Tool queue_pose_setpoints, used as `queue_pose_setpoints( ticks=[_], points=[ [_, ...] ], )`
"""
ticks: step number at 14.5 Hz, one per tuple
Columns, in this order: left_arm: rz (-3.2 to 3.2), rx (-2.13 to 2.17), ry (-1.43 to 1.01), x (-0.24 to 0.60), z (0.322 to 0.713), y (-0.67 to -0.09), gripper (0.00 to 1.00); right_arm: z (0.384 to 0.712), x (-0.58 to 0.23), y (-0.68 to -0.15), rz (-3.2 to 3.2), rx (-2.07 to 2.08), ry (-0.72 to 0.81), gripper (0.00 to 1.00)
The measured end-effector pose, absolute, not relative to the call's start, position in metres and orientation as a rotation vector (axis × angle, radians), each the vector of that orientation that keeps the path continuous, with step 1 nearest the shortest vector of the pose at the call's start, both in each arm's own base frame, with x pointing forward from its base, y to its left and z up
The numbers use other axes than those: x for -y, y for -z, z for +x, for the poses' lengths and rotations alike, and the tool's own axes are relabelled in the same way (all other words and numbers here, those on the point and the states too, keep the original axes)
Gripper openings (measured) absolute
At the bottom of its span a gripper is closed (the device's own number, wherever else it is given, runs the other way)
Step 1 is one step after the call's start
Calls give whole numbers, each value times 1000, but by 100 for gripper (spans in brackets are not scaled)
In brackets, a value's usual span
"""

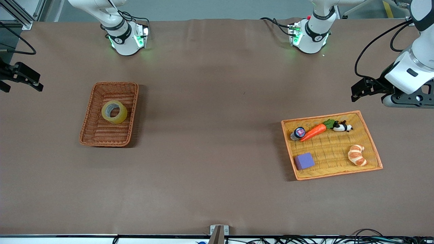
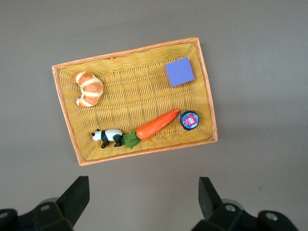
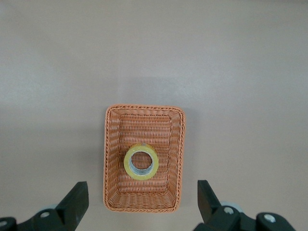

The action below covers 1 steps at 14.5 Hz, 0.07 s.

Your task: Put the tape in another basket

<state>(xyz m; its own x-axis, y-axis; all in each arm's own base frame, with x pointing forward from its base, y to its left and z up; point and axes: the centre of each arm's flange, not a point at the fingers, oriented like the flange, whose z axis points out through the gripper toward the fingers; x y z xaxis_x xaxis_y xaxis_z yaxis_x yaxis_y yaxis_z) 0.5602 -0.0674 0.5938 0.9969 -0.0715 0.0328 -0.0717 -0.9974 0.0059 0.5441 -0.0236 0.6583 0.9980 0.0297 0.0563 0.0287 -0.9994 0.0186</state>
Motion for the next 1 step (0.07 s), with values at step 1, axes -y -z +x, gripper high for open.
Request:
queue_pose_setpoints(
  ticks=[1],
  points=[
    [3132, 112, -50, 67, 560, -594, 100, 544, 24, -658, 3122, -46, -87, 100]
  ],
)
